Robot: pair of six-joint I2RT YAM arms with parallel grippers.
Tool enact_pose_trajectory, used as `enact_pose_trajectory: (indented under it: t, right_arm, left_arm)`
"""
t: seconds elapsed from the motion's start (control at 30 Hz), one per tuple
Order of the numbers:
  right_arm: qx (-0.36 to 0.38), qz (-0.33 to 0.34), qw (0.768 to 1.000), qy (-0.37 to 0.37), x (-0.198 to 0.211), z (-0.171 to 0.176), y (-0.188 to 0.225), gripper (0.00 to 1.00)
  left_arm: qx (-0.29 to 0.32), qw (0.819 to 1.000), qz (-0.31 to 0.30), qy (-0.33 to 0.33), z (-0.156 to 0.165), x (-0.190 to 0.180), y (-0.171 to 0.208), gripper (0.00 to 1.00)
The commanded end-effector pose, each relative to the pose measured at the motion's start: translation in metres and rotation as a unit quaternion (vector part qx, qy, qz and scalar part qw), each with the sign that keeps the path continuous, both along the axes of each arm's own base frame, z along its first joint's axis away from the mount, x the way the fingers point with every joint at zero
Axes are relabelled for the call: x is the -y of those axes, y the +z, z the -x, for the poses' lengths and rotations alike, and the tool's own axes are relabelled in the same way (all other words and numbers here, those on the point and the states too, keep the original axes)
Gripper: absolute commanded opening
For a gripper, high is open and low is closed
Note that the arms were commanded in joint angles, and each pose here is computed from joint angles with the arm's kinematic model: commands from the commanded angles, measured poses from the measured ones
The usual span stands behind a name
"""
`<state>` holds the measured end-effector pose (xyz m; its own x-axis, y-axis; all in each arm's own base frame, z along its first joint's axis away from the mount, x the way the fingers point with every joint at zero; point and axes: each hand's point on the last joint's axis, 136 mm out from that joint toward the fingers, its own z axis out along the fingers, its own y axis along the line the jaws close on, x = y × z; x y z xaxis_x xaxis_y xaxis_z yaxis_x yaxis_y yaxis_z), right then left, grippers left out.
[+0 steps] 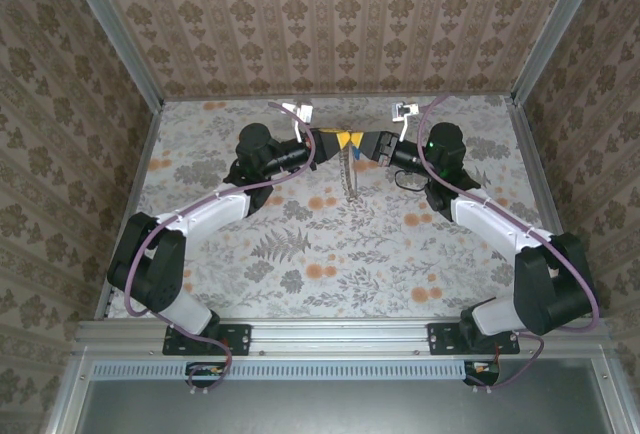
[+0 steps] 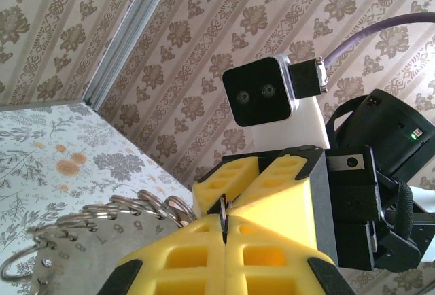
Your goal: Put the keys on the keyring
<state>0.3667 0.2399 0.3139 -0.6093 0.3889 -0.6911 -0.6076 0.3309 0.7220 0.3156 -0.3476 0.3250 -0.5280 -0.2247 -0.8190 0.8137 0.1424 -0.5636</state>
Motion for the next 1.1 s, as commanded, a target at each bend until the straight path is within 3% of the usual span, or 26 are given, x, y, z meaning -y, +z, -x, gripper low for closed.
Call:
enact_pose_trajectory:
  t: [0.0,0.2,0.3,0.4,0.57,0.73,1.07]
  right_arm:
    - [0.01,-0.001,1.0,0.007,0.0,0.004,-0.001,0.16]
    - [0.018,-0.009,1.0,0.007,0.0,0.004,0.009,0.0]
    - [0.017,-0.008,1.0,0.007,0.0,0.002,0.01,0.0]
    - [0.014,0.002,1.0,0.007,0.0,-0.002,0.008,0.0]
    - [0.003,0.031,0.999,0.021,0.005,-0.014,0.001,0.0]
    - [-0.011,0.042,0.997,0.061,0.002,-0.027,-0.005,0.0]
    - [-0.007,0.036,0.986,0.163,-0.017,-0.033,-0.008,0.0]
  left_arm:
    - [0.031,0.999,0.029,0.0,0.001,-0.002,0.025,0.0]
    - [0.025,0.999,0.026,-0.001,0.0,-0.001,0.019,0.0]
    - [0.024,0.999,0.025,-0.001,-0.002,-0.001,0.016,0.0]
    - [0.024,0.999,0.021,0.007,-0.007,-0.007,0.016,0.17]
    - [0.023,0.999,0.02,0.023,-0.027,-0.038,0.022,0.32]
    - [0.017,1.0,0.001,0.014,-0.048,-0.07,0.026,0.36]
    - [0.007,0.994,-0.074,-0.084,-0.04,-0.061,0.007,0.36]
